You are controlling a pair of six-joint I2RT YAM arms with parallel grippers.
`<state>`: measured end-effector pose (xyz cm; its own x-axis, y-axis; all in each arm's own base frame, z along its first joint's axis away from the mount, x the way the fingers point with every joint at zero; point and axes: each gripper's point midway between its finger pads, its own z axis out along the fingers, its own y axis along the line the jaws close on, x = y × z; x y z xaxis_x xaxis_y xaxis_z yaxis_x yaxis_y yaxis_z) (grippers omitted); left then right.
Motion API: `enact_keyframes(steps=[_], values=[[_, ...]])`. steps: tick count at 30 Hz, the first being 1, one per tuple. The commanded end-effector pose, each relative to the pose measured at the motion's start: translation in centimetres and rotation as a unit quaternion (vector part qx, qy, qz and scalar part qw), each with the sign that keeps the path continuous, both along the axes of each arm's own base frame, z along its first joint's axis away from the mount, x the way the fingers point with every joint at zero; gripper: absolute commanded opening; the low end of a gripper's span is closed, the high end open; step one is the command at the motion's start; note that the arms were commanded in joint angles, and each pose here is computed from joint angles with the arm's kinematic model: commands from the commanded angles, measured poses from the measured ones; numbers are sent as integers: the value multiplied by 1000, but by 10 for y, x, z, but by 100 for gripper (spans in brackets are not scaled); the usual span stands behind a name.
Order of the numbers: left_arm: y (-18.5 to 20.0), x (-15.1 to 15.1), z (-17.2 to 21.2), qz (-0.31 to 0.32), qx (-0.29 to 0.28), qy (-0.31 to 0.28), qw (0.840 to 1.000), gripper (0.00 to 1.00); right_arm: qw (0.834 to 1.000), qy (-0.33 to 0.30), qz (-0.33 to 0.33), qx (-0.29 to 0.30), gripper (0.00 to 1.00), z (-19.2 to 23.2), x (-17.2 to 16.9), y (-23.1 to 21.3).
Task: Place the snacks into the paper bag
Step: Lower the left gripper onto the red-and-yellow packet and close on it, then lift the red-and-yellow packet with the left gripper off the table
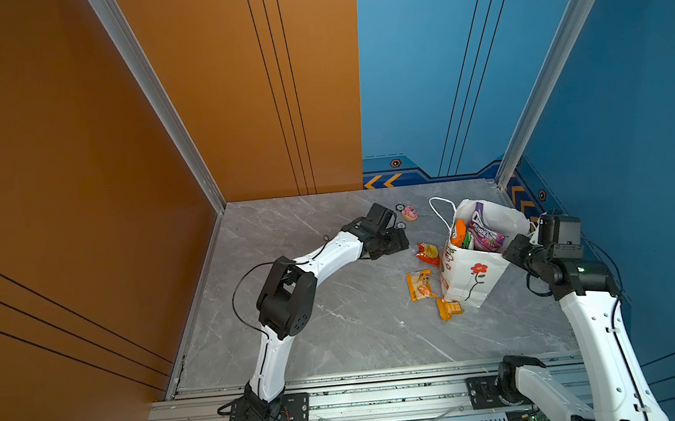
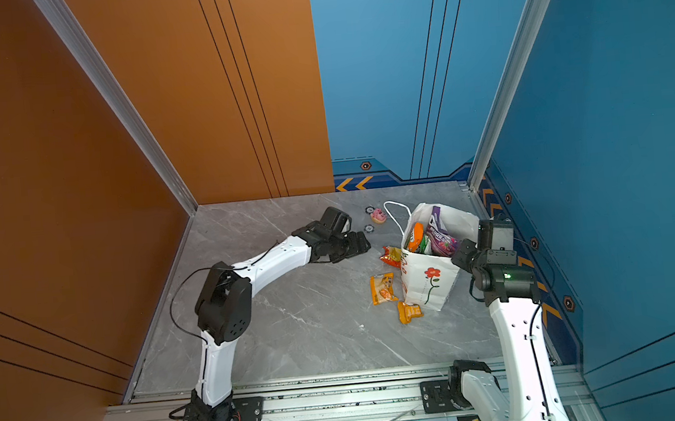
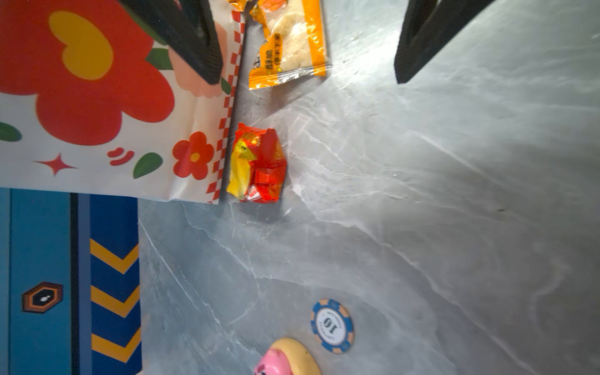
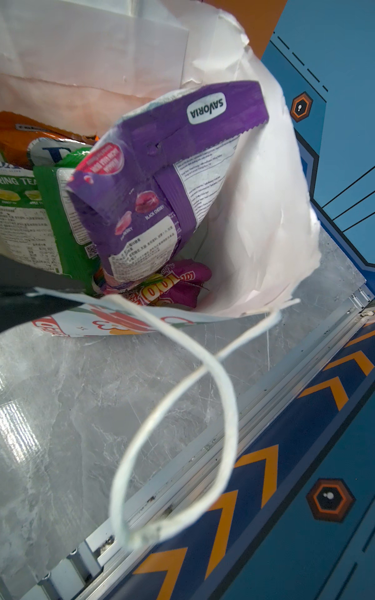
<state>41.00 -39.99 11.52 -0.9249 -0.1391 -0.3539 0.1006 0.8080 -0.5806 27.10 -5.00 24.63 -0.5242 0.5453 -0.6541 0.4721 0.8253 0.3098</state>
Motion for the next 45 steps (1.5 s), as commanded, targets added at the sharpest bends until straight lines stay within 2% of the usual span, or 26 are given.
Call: enact_keyframes(steps=[1, 11, 22, 24, 29, 36, 40, 45], values=[[-30, -1, 19, -19, -50, 1, 999, 85, 1000, -15, -1, 2, 0, 2, 7, -2], [-68, 2, -25, -33, -54, 32, 997, 82, 1000, -23, 9, 9, 0, 4, 7, 2], [-81, -1, -61, -40, -37, 56, 997, 65, 999, -31, 17, 16, 0, 5, 8, 7], [-83, -1, -65, -41, -38, 61, 997, 60, 999, -32, 17, 16, 0, 5, 8, 7], [-88, -3, -70, -46, -44, 69, 996, 39, 999, -33, 21, 20, 0, 5, 8, 9], [-75, 0, -75, -28, -41, 72, 996, 15, 999, -36, 24, 19, 0, 6, 8, 10], [-65, 4, -68, -15, -44, 57, 997, 8, 999, -37, 24, 19, 0, 7, 8, 10], [-44, 8, -60, 5, -37, 32, 999, 4, 999, -37, 25, 19, 0, 8, 8, 11]])
